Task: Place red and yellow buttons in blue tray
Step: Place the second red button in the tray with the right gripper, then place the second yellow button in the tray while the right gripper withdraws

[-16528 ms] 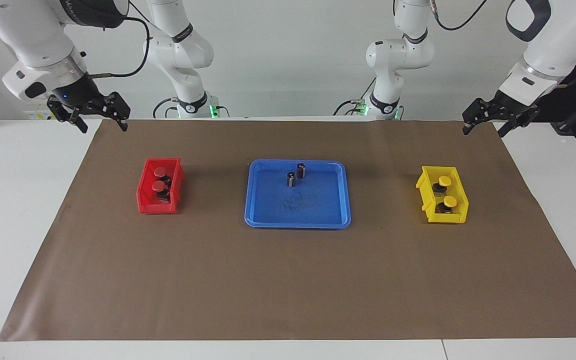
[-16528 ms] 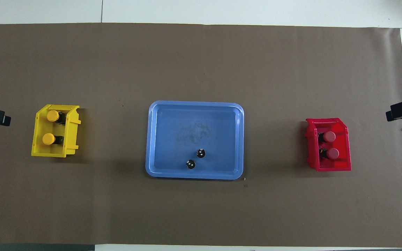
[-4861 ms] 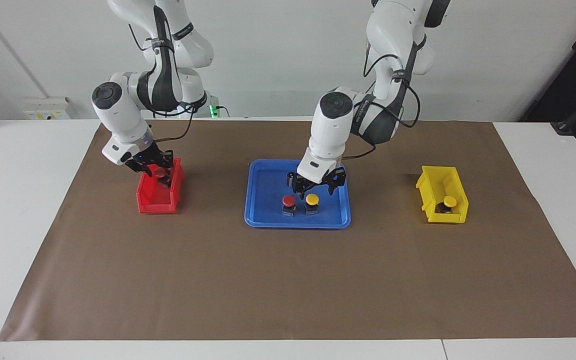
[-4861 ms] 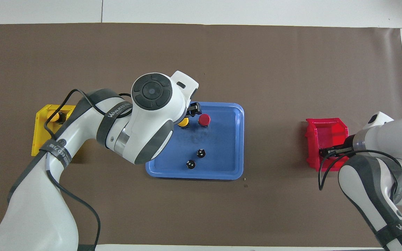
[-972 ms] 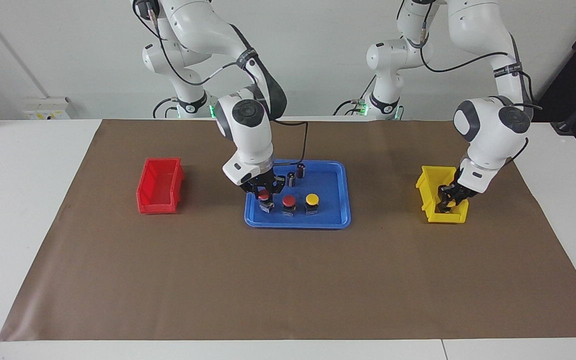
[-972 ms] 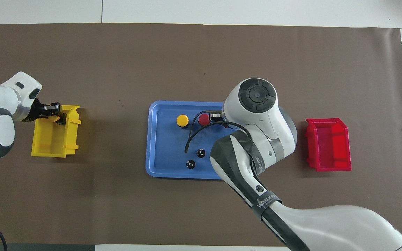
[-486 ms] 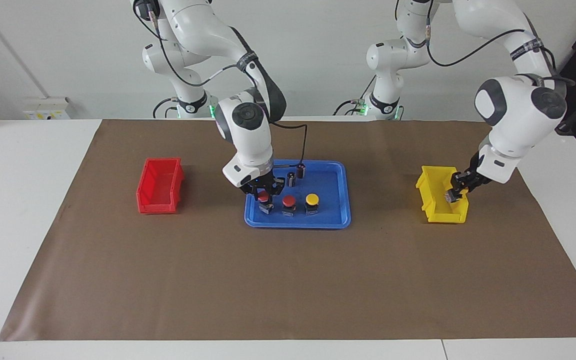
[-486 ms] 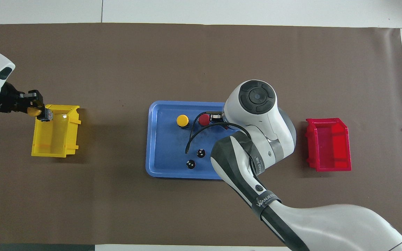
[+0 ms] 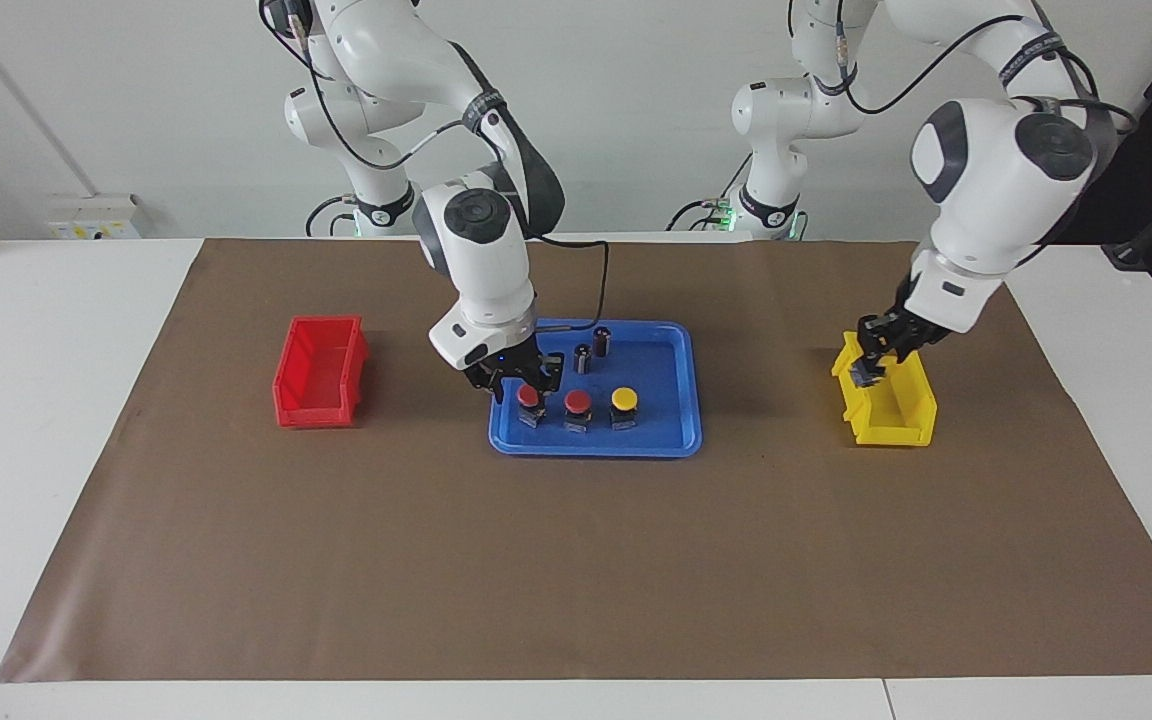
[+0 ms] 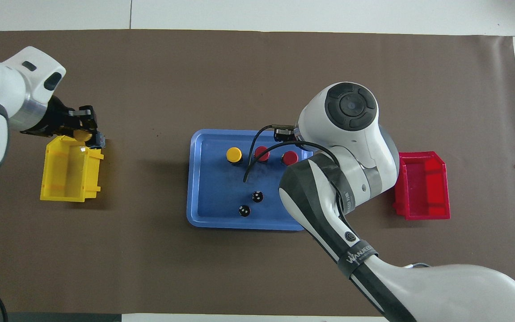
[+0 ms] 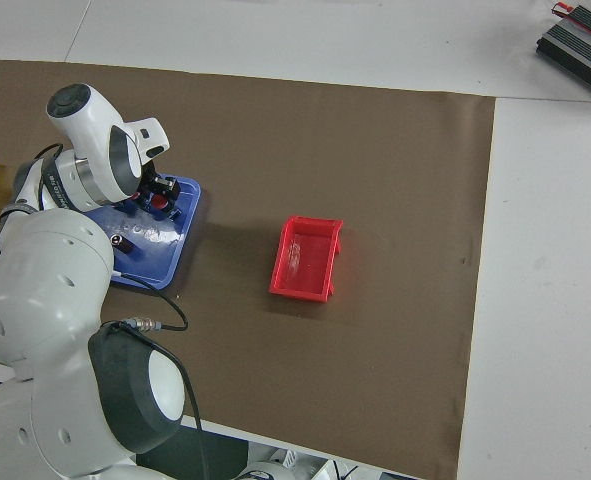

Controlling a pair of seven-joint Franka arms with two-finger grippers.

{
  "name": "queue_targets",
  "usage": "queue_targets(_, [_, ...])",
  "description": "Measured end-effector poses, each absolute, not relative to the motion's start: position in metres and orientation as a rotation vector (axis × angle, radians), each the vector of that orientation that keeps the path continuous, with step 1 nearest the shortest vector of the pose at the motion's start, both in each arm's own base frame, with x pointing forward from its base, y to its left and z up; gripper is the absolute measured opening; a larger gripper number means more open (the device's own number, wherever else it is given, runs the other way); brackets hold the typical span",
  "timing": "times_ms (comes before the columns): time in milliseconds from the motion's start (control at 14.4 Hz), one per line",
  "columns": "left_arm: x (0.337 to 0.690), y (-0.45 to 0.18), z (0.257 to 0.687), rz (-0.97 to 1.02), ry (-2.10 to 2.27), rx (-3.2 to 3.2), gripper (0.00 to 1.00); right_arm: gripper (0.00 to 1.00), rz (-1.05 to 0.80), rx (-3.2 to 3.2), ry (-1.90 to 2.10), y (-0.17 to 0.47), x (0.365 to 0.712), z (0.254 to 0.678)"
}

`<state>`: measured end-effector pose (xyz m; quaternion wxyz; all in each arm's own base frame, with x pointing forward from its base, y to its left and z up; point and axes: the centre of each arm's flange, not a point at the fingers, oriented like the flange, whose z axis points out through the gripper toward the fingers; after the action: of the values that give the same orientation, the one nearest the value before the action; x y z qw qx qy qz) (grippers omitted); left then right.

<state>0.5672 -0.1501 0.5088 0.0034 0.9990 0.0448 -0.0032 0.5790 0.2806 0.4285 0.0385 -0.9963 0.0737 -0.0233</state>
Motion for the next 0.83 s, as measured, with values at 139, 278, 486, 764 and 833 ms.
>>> queue_targets(139, [0.554,-0.202,0.506,0.003,0.131,3.128,0.42,0.67,-0.054,-3.067,0.21,0.261,0.583,0.468])
queue_targets(278, [0.546,-0.238,0.496,0.005,0.145,3.124,0.42,0.72,-0.033,-3.081,0.171,0.219,0.585,0.502])
queue_targets(486, [0.532,-0.301,0.467,0.019,0.178,3.106,0.42,0.87,-0.015,-3.092,0.134,0.131,0.58,0.553])
queue_targets(764, [0.526,-0.348,0.424,0.034,0.134,3.088,0.42,1.0,0.107,-3.105,0.144,0.061,0.547,0.607])
queue_targets(833, [0.528,-0.351,0.413,0.029,0.133,3.088,0.42,1.0,0.118,-3.107,0.169,0.045,0.542,0.623])
